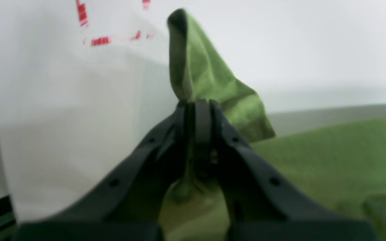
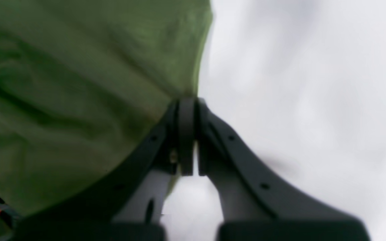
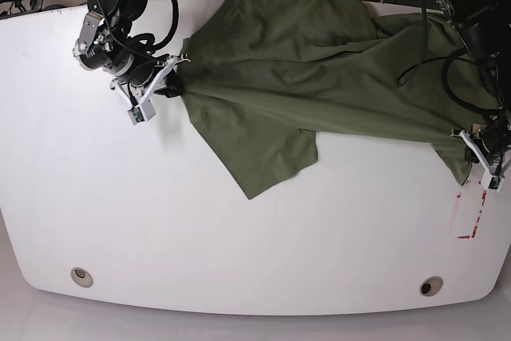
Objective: Fold the T-shirt properly
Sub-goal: 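Regrasp the shirt edge with the right gripper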
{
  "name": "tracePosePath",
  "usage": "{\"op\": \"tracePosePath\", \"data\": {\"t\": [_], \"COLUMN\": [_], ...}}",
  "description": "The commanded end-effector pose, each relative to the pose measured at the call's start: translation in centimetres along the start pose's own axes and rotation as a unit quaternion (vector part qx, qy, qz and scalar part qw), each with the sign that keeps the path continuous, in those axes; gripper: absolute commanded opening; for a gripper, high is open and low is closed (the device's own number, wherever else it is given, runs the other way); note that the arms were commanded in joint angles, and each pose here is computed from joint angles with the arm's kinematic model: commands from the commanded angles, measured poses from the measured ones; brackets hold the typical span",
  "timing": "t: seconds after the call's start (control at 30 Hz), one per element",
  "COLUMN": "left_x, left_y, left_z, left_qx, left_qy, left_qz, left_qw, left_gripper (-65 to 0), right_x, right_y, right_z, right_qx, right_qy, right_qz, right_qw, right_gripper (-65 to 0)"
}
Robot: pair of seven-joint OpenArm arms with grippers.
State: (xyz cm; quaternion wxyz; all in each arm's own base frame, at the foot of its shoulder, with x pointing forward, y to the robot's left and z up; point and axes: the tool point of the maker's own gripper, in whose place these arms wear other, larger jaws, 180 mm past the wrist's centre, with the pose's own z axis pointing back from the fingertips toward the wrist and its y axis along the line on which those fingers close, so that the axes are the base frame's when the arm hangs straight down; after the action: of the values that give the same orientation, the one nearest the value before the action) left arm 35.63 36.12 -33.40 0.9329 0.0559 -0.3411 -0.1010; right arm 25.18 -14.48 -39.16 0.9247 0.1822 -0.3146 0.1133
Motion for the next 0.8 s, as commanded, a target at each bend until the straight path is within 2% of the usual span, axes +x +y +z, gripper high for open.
{"op": "tracePosePath", "data": {"t": [0.0,0.07,0.17,0.2,0.37,0.6,0.77], "left_x": [1.8,1.4,1.0,0.7,-0.1,-0.2,-0.2], "left_y": [1.5,1.4,1.3,1.2,1.1,1.0,1.0], "left_z": [1.3,1.3,1.3,1.2,1.2,1.1,1.1], "left_qx": [0.021,0.020,0.020,0.019,0.017,0.017,0.017], "left_qy": [-0.028,-0.024,-0.020,-0.018,-0.010,-0.008,-0.008], "left_qz": [-0.011,-0.011,-0.012,-0.012,-0.011,-0.011,-0.011], "left_qw": [0.999,0.999,1.000,1.000,1.000,1.000,1.000], "left_gripper": [-65.0,-65.0,-65.0,-65.0,-65.0,-65.0,-65.0], "right_x": [2.4,2.5,2.5,2.5,2.1,1.1,1.2], "right_y": [-0.4,-0.4,-0.4,-0.4,-0.3,-0.1,0.3], "right_z": [0.8,0.8,0.8,0.8,0.5,-1.5,-2.5], "right_qx": [-0.008,-0.008,-0.007,-0.007,-0.003,0.020,0.033], "right_qy": [-0.034,-0.034,-0.034,-0.034,-0.030,-0.013,-0.012], "right_qz": [0.019,0.019,0.018,0.018,0.013,-0.021,-0.036], "right_qw": [0.9992,0.9992,0.9992,0.9992,0.9995,0.9995,0.9987], "right_gripper": [-65.0,-59.5,-44.2,-41.9,-37.6,-24.1,-22.7]}}
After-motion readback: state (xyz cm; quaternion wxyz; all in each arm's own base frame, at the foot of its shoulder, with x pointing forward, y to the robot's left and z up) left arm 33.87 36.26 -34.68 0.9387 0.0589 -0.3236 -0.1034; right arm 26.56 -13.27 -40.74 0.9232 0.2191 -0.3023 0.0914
